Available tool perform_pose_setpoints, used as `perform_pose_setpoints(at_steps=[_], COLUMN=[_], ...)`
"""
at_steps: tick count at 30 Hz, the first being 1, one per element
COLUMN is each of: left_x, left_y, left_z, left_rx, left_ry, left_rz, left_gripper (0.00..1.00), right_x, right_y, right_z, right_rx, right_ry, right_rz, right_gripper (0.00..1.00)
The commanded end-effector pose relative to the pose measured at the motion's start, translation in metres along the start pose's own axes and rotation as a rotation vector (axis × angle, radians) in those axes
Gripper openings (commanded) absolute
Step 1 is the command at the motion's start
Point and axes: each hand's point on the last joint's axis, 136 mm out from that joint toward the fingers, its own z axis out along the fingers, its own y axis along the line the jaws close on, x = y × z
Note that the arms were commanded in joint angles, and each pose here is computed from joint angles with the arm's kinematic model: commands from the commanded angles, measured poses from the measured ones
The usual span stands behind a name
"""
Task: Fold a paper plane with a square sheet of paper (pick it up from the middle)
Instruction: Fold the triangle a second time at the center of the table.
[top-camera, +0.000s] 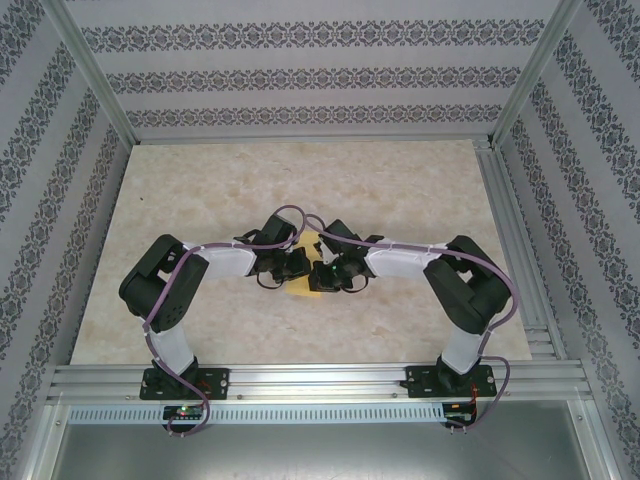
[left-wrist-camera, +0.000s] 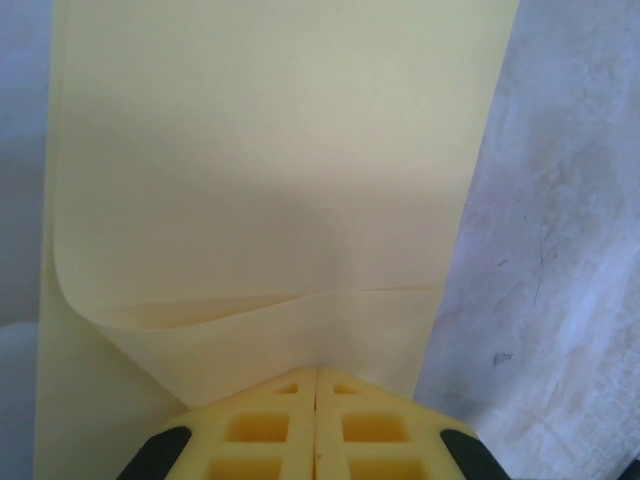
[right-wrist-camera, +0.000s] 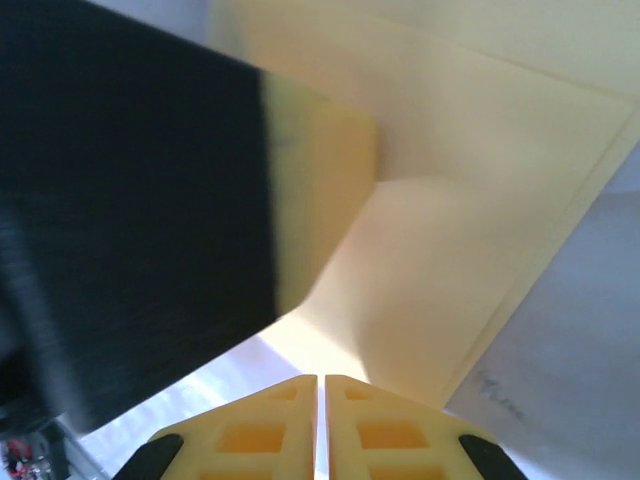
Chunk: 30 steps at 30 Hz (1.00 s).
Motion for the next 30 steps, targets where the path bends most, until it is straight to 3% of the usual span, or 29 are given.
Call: perform_pose_setpoints(at_steps=[1, 9, 17, 30], left_x=[0.011, -0.004, -0.022, -0.072], left_y=[0.022, 0.016, 0.042, 0.070], left_z=[0.007, 0.000, 0.000, -0.020], left_rx=[-0.051, -0.018, -0.022, -0.061], left_ry=[0.036, -0.003, -0.034, -0.124], left_rz=[-0.046, -0.004, -0.032, -0.025], left_gripper=[0.08, 0.10, 0.12, 0.13], right_x=[0.004, 0.036, 0.049, 0.057], right_y=[-0.015, -0.065, -0.097, -0.106], right_z=[0.009, 0.018, 0.019, 0.019], right_rx=[0.048, 0.197, 0.339, 0.386], right_ry=[0.011, 0.100, 0.144, 0.167], right_rz=[0.014, 0.071, 0.082, 0.087], right_gripper=[0.11, 0.11, 0.11, 0.11])
